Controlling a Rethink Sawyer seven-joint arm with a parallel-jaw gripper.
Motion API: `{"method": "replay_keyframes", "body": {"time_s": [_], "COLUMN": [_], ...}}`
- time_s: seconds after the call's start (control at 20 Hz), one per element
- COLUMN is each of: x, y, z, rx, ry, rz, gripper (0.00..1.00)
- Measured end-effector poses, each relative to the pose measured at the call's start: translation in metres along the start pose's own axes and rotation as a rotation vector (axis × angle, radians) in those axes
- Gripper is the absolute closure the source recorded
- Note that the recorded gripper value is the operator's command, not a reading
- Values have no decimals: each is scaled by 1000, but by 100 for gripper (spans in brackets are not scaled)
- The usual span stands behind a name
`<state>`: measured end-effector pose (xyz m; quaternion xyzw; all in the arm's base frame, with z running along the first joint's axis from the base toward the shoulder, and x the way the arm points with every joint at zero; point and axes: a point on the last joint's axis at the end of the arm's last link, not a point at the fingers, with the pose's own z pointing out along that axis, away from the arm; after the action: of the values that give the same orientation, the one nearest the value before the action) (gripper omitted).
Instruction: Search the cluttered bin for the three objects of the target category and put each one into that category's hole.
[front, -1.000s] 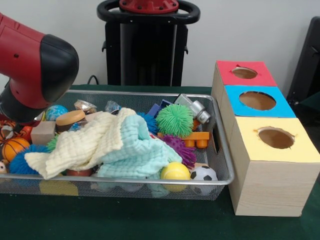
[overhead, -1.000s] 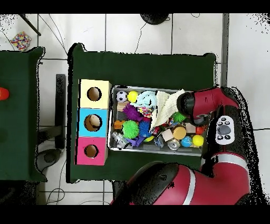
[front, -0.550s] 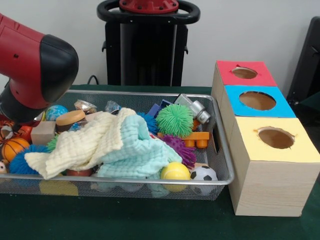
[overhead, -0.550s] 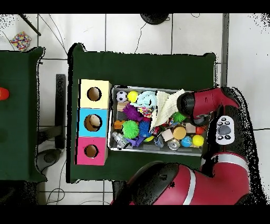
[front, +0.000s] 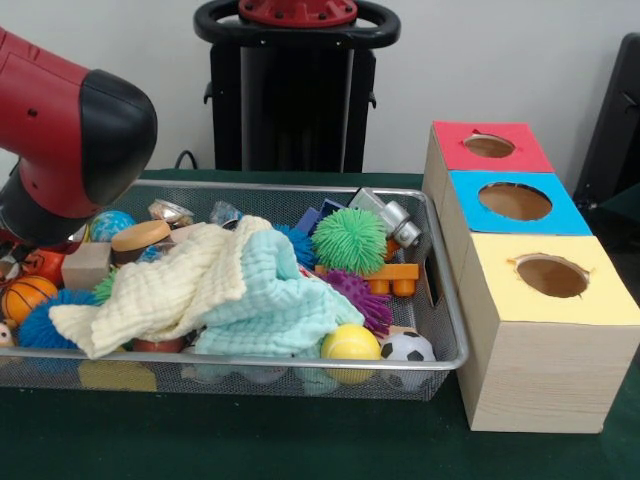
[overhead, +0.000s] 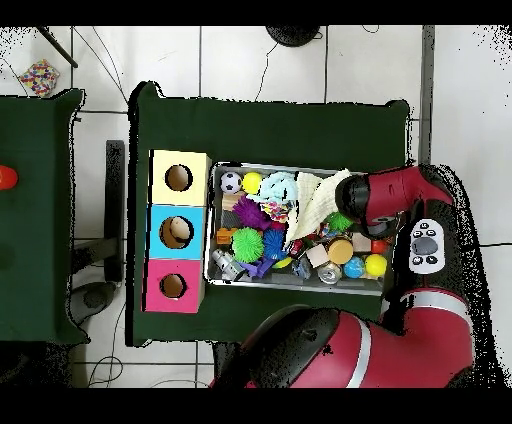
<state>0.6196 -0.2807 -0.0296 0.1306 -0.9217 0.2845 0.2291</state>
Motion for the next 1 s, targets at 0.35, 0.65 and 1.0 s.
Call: {"method": "replay_keyframes", "body": {"time_s": [0.35, 0.65, 1.0], "x": [0, 12, 39], "y": [0, -7, -40], "z": [0, -5, -35], "rx": [-5, -80, -230], "ry": [0, -4, -46], "rz": [3, 52, 167], "gripper": [100, 100, 100]}}
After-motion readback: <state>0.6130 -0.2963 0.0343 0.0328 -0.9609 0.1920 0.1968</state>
